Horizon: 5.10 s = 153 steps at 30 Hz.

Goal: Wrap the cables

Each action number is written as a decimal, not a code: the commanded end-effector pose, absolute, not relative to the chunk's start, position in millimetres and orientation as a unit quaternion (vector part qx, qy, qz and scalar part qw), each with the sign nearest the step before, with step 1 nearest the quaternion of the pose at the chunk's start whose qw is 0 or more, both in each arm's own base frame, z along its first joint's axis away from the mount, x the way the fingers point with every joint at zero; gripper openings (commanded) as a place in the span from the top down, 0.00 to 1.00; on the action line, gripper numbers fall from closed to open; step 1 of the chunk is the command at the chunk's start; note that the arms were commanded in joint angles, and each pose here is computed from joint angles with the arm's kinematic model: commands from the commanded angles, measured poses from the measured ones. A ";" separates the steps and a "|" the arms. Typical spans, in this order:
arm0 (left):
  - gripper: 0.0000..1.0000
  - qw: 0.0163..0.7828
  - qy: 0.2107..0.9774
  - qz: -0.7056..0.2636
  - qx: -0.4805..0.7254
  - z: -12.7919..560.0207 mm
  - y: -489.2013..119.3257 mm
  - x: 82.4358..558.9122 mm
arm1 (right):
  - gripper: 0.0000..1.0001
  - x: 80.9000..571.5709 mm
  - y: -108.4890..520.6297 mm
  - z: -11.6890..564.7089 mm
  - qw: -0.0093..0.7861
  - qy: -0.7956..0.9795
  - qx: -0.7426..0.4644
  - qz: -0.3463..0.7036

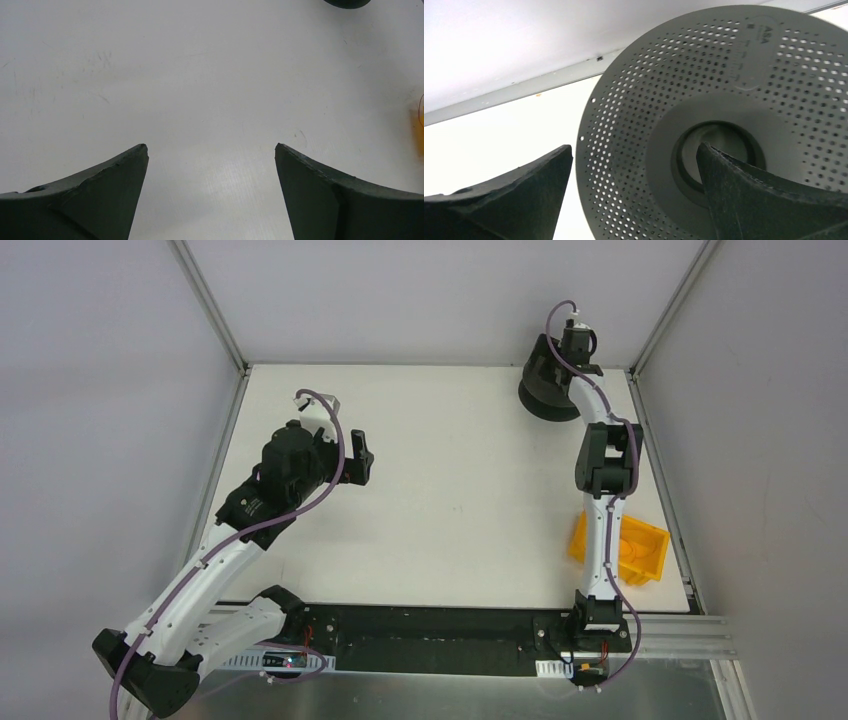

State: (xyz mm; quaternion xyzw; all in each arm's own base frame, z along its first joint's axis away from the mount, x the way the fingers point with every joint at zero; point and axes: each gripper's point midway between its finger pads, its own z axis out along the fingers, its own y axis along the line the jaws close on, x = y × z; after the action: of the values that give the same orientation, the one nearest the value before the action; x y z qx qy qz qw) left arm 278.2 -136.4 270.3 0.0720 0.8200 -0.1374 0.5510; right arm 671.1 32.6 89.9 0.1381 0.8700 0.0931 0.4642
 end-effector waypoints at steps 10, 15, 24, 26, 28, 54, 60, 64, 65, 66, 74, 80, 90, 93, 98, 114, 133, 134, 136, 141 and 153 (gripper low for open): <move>0.03 0.574 0.805 -0.129 0.078 284.2 -133.5 281.9 | 0.09 589.1 135.8 108.5 0.361 0.880 0.124 0.282; 0.04 0.563 0.816 -0.112 0.062 274.0 -128.9 287.2 | 0.12 525.7 215.7 117.5 0.320 0.883 0.075 0.336; 0.10 0.498 0.857 -0.130 -0.011 256.4 -136.3 292.8 | 0.16 383.3 343.5 127.1 0.262 0.878 0.021 0.401; 0.11 0.491 0.859 -0.146 -0.018 256.2 -141.0 291.3 | 0.17 359.9 355.2 134.7 0.259 0.876 0.012 0.406; 0.11 0.484 0.862 -0.150 -0.020 251.9 -142.1 290.5 | 0.18 342.0 358.4 140.1 0.256 0.877 0.008 0.406; 0.11 0.522 0.847 -0.099 0.023 256.8 -111.9 280.4 | 0.47 245.6 16.0 183.7 0.411 0.764 0.497 0.028; 0.12 0.509 0.851 -0.125 0.033 253.4 -123.6 278.0 | 0.40 260.0 4.0 166.7 0.414 0.852 0.318 -0.018; 0.12 0.512 0.849 -0.128 0.032 255.6 -123.6 276.7 | 0.39 262.3 -4.0 153.4 0.390 0.881 0.260 -0.070; 0.12 0.513 0.849 -0.128 0.031 256.0 -123.0 276.1 | 0.40 261.9 -7.3 148.7 0.377 0.886 0.257 -0.088; 0.12 0.513 0.848 -0.128 0.030 256.5 -122.9 275.9 | 0.40 261.9 -10.5 143.8 0.364 0.890 0.253 -0.104; 0.12 0.510 0.850 -0.128 0.029 253.7 -123.6 276.9 | 0.46 276.0 -21.6 118.5 0.319 0.907 0.226 -0.155; 0.12 0.514 0.849 -0.117 0.025 254.4 -119.1 277.6 | 0.54 278.0 -34.1 99.7 0.279 0.916 0.215 -0.192; 0.12 0.509 0.851 -0.123 0.034 251.8 -122.7 277.2 | 0.75 280.5 -41.9 88.4 0.250 0.920 0.202 -0.224; 0.12 0.508 0.851 -0.125 0.036 251.8 -123.7 277.0 | 0.99 281.0 -41.9 101.7 0.245 0.922 0.197 -0.227; 0.13 0.508 0.850 -0.130 0.044 252.1 -126.6 276.8 | 1.00 289.4 -31.5 180.7 0.312 0.908 0.181 -0.213; 0.16 0.514 0.832 -0.185 0.098 254.3 -149.0 269.5 | 1.00 277.4 115.2 485.9 0.686 0.687 -0.099 0.218; 0.20 0.513 0.755 -0.321 0.253 259.2 -203.9 236.2 | 1.00 228.4 217.2 430.4 0.475 0.697 -0.179 0.507; 0.20 0.515 0.758 -0.313 0.250 255.7 -202.1 239.0 | 1.00 226.9 214.3 420.1 0.475 0.702 -0.162 0.505; 0.20 0.510 0.772 -0.297 0.237 249.0 -198.3 245.5 | 1.00 231.1 207.3 381.7 0.463 0.730 -0.117 0.489; 0.21 0.487 0.803 -0.298 0.173 240.4 -193.4 250.0 | 1.00 239.2 186.0 280.5 0.411 0.803 0.000 0.432; 0.21 0.417 0.838 -0.343 0.077 217.8 -197.9 236.0 | 0.99 249.6 138.1 228.0 0.410 0.852 0.121 0.303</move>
State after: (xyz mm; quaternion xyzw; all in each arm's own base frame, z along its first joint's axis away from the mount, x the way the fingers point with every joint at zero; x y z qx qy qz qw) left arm 236.3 -198.6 218.7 0.0993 0.8345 -0.3402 0.4218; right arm 241.4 157.5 206.8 0.0911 0.8624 0.3408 0.3631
